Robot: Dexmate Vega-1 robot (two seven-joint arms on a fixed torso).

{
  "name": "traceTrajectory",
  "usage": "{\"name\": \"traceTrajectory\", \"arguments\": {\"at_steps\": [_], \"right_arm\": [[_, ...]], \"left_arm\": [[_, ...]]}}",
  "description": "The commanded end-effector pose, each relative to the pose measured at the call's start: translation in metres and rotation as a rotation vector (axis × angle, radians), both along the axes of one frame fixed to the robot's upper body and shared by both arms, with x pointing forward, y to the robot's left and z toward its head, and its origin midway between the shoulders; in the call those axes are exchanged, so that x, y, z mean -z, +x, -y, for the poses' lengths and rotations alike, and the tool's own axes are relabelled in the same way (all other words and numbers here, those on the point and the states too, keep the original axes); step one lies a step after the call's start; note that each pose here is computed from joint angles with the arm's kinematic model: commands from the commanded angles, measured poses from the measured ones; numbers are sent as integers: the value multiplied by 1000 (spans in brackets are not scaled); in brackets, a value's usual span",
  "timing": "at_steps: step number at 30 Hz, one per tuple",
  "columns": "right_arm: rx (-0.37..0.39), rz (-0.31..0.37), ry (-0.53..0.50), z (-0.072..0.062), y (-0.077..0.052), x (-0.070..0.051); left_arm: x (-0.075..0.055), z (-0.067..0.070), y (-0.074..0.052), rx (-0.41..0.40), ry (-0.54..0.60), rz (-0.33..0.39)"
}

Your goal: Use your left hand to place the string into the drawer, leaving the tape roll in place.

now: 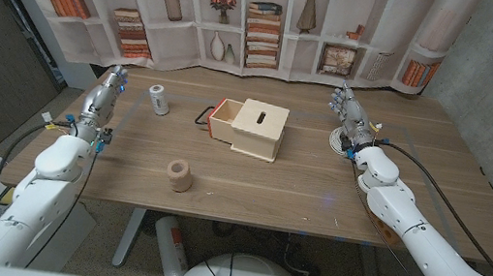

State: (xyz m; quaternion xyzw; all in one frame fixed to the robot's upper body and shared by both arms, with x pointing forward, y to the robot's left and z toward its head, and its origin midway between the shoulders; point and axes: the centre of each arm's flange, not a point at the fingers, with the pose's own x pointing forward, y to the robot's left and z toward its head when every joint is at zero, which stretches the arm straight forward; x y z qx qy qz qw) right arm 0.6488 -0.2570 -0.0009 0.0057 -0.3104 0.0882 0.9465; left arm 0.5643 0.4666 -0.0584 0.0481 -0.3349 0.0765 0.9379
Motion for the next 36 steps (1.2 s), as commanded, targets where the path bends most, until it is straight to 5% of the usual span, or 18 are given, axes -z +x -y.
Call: {"name": "traceTrajectory", "arguments": {"at_steps": [1,10,36], "right_arm": [[8,-1,-3,-1,-2,0],[16,-2,-4,0,-5,0],[20,10,-5,-1,-9,-2]], "left_arm": [[13,-13,8,-67,-32,-15],[16,-17,13,-122,-46,-27],[-5,-5,26,-242,94,-140]]}}
